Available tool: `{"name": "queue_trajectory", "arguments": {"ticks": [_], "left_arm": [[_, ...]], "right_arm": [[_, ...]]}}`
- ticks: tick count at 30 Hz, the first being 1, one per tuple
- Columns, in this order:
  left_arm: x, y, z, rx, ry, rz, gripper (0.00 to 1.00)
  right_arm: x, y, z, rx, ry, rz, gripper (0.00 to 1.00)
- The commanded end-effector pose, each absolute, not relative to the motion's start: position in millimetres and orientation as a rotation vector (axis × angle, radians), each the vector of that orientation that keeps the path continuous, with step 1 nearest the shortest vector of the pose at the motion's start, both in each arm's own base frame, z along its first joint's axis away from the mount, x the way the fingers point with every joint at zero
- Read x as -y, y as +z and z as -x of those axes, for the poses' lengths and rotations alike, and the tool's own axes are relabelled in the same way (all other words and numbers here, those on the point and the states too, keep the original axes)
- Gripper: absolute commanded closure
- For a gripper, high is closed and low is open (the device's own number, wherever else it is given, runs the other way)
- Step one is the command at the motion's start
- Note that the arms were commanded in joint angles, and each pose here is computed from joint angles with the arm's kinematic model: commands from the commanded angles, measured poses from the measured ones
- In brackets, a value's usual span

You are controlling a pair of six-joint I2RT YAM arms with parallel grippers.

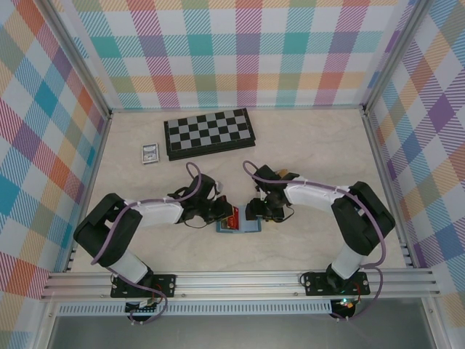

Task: Put the credit cards into the card holder

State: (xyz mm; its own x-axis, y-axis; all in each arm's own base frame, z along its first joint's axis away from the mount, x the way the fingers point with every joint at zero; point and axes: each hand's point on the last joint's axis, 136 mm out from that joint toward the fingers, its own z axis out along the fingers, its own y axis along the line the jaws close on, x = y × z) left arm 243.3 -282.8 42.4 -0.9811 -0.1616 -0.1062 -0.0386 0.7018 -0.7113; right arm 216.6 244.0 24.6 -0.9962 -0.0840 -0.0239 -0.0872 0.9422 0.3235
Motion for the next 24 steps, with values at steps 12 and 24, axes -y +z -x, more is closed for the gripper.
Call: {"name": "queue_trajectory", "arguments": {"ticks": [12,24], "left_arm": [[293,19,-234,-2.784,-1.146,0.118,1.0],[305,16,-224,-2.832,-1.201,-0.025,1.0]], "right_arm": [[-240,2,-211,-3.122,0.479,0.089,0.6],[-236,-2,-210,-3.118,0.451,0.074,0.69]]}}
